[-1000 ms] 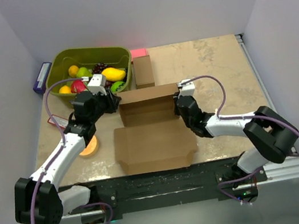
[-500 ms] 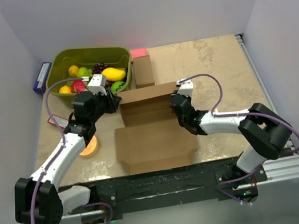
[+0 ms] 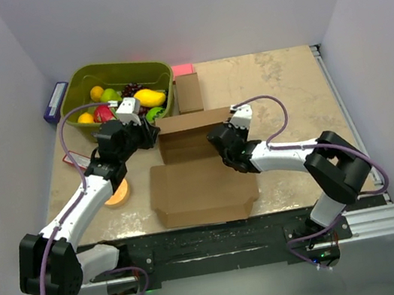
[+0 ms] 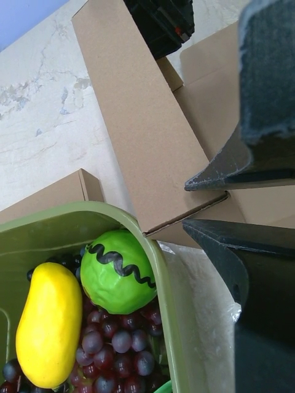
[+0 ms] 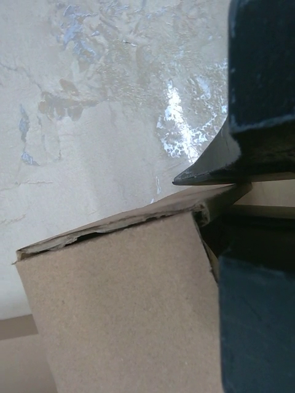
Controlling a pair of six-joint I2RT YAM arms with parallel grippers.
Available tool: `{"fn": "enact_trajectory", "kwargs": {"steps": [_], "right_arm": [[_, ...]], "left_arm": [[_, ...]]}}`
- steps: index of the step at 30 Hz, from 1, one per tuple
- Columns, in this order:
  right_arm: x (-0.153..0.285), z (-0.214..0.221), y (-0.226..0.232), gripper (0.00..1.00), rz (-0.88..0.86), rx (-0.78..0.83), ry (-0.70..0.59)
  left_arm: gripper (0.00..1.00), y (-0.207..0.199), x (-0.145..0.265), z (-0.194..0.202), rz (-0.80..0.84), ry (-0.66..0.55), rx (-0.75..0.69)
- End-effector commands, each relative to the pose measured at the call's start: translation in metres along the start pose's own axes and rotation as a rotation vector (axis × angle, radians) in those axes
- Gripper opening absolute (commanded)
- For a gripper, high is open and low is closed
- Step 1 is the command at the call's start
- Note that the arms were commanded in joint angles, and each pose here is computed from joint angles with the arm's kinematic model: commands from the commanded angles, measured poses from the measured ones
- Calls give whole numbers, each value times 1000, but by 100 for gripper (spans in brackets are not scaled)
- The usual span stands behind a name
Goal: Fold the paper box
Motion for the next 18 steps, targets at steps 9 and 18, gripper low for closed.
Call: {"fn": "enact_trajectory", "kwargs": {"steps": [9,18], "right_arm": [[-1,38,-40,0,236,135,49],[11,33,-42,0,55,129,88]], "left_arm": [[31,-4,8,14,9,67,-2],[68,-10,22,-5,39,-31,-64]]}}
Point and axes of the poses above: each gripper's point midway between its finger pads, its own x axis back along the fingers, its own y axis along the line the jaws close on, z = x × y, the point moved 8 cm from there along x, back along the fingers
